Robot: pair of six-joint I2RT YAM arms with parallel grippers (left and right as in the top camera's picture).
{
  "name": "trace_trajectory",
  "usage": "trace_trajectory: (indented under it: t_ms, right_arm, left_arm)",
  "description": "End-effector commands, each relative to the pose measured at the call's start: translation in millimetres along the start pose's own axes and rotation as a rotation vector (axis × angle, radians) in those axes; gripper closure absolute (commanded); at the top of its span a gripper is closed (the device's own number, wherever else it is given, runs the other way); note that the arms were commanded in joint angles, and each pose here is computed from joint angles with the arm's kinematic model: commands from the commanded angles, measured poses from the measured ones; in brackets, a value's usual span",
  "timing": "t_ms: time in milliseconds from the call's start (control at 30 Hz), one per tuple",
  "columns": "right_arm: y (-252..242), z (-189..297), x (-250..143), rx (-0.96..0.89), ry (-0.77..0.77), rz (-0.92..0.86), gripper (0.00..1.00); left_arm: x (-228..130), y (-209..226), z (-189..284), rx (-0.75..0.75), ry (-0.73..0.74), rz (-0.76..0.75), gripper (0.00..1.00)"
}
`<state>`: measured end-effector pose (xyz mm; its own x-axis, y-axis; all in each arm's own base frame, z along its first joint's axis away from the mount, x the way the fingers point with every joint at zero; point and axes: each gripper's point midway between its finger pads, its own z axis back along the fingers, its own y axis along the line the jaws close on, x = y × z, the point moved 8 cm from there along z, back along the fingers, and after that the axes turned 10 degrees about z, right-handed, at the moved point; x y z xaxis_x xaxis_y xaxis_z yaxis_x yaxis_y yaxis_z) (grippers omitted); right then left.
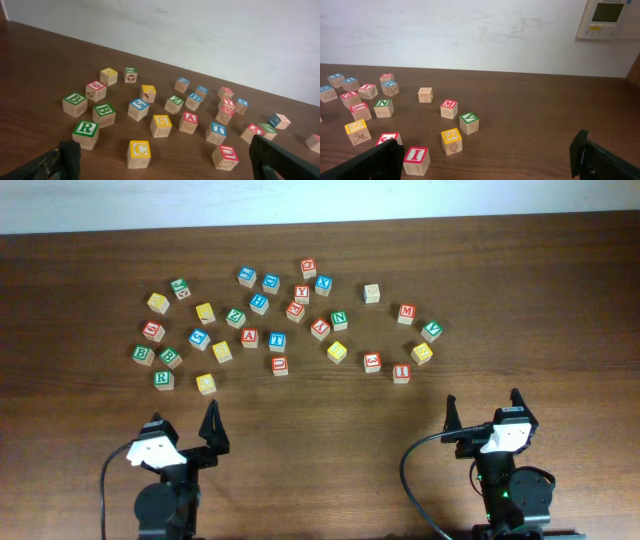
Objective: Spell out ICRA
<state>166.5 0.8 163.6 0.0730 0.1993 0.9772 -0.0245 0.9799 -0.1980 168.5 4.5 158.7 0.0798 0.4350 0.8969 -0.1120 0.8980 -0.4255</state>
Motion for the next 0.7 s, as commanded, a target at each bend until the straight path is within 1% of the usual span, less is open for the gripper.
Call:
trace_trajectory:
  t_ms: [0, 333, 433, 467, 500, 567, 600, 667]
  right_arm:
    - [-2, 0, -3, -0.02, 0.009, -0.005, 0.02]
    - [-2, 0, -3, -0.02, 0.01, -0.005, 0.02]
    - [-3, 0, 3, -0.021, -0.028, -0.01, 0.02]
    - [4, 1, 14, 0.07, -0.098, -0.093, 0.02]
    - [15, 3, 20, 0.201, -0.127, -0.181, 0.02]
    - [34, 9, 23, 0.426, -0.116, -0.323, 0.02]
    - [45, 16, 27, 0.582, -0.097, -0.428, 0.02]
    - [46, 22, 43, 0.659, -0.148, -0.557, 0.02]
  left_arm:
    - [-1, 4, -1, 0.035, -0.008, -0.016, 0.01]
    - [-1, 4, -1, 0.035, -0.008, -0.016, 0.01]
    - [-1, 4, -1, 0.035, -0.008, -0.016, 0.01]
    - [-1, 4, -1, 0.035, -0.008, -0.016, 0.01]
    - [-1, 4, -1, 0.035, -0.008, -0.016, 0.01]
    - [-1, 4, -1, 0.035, -0.008, -0.016, 0.01]
    - [-1, 4, -1, 0.035, -0.008, -0.016, 0.01]
    - [-1, 4, -1, 0.035, -0.008, -0.016, 0.01]
